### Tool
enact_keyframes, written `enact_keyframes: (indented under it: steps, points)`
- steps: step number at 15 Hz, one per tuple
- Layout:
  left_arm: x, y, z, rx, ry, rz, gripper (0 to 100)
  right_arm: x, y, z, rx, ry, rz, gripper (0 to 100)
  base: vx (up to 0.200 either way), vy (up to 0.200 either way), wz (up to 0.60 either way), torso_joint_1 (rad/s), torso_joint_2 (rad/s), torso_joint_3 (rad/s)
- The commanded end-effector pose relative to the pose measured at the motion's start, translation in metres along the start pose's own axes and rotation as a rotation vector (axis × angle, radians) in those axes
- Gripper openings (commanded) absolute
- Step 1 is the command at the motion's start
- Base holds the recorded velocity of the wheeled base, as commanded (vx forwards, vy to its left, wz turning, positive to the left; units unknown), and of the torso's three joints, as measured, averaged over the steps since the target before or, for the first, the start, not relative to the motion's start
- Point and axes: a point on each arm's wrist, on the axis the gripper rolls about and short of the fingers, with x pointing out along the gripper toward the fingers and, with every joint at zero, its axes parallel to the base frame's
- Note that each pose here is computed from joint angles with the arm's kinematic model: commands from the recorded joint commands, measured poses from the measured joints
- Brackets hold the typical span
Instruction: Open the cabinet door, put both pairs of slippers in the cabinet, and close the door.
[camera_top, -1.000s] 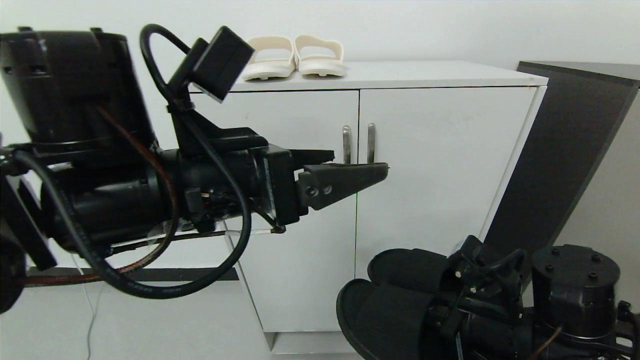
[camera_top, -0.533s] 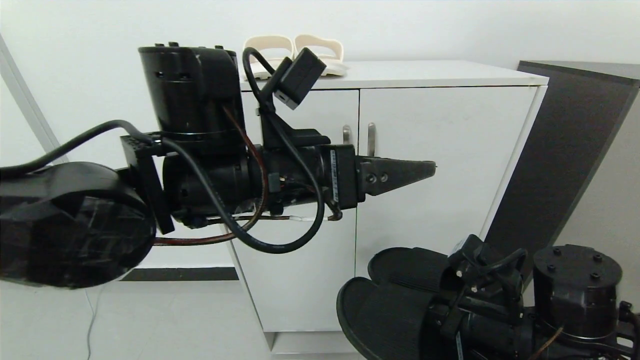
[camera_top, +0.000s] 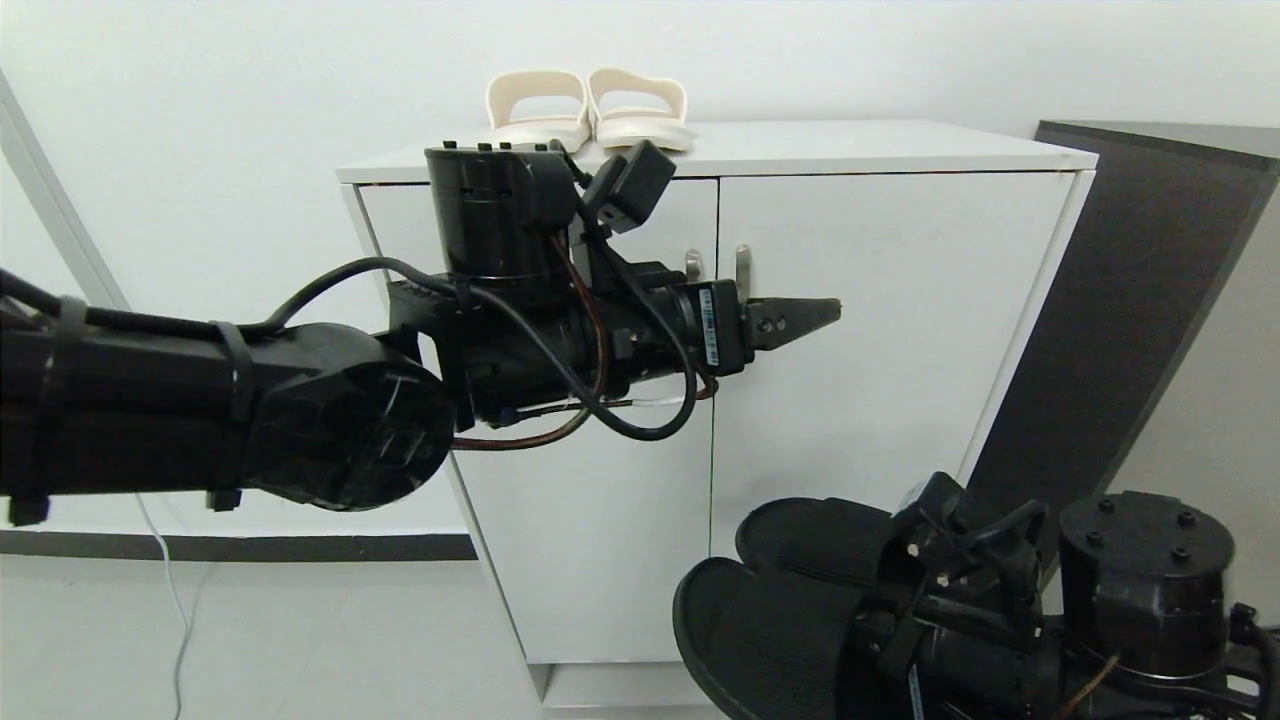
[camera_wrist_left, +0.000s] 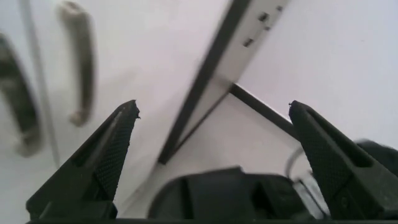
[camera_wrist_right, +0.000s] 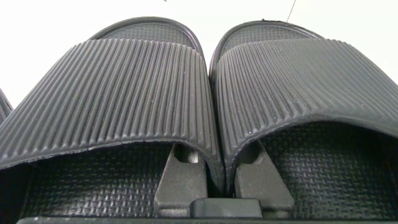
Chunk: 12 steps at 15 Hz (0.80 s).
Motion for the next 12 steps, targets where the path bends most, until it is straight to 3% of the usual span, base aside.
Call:
enact_keyframes:
  steps: [1, 3, 9, 12]
  points:
    - [0.004, 0.007, 0.0, -0.003, -0.006, 0.032, 100, 0.0, 0.0, 0.0, 0.0, 0.002, 0.001, 0, 0.0, 0.0, 0.0, 0.0, 0.0, 0.0]
    - [0.006, 0.009, 0.0, -0.001, -0.022, 0.089, 100, 0.001, 0.0, -0.001, 0.0, 0.005, 0.001, 0, 0.0, 0.0, 0.0, 0.0, 0.0, 0.0]
    - [0.02, 0.017, 0.0, 0.001, -0.035, 0.131, 100, 0.0, 0.0, -0.002, -0.004, 0.007, -0.001, 0, 0.0, 0.0, 0.0, 0.0, 0.0, 0.0]
    - [0.024, 0.018, 0.0, -0.005, -0.012, 0.142, 100, 0.0, 0.0, -0.002, -0.005, 0.01, -0.001, 0, 0.0, 0.0, 0.0, 0.0, 0.0, 0.0]
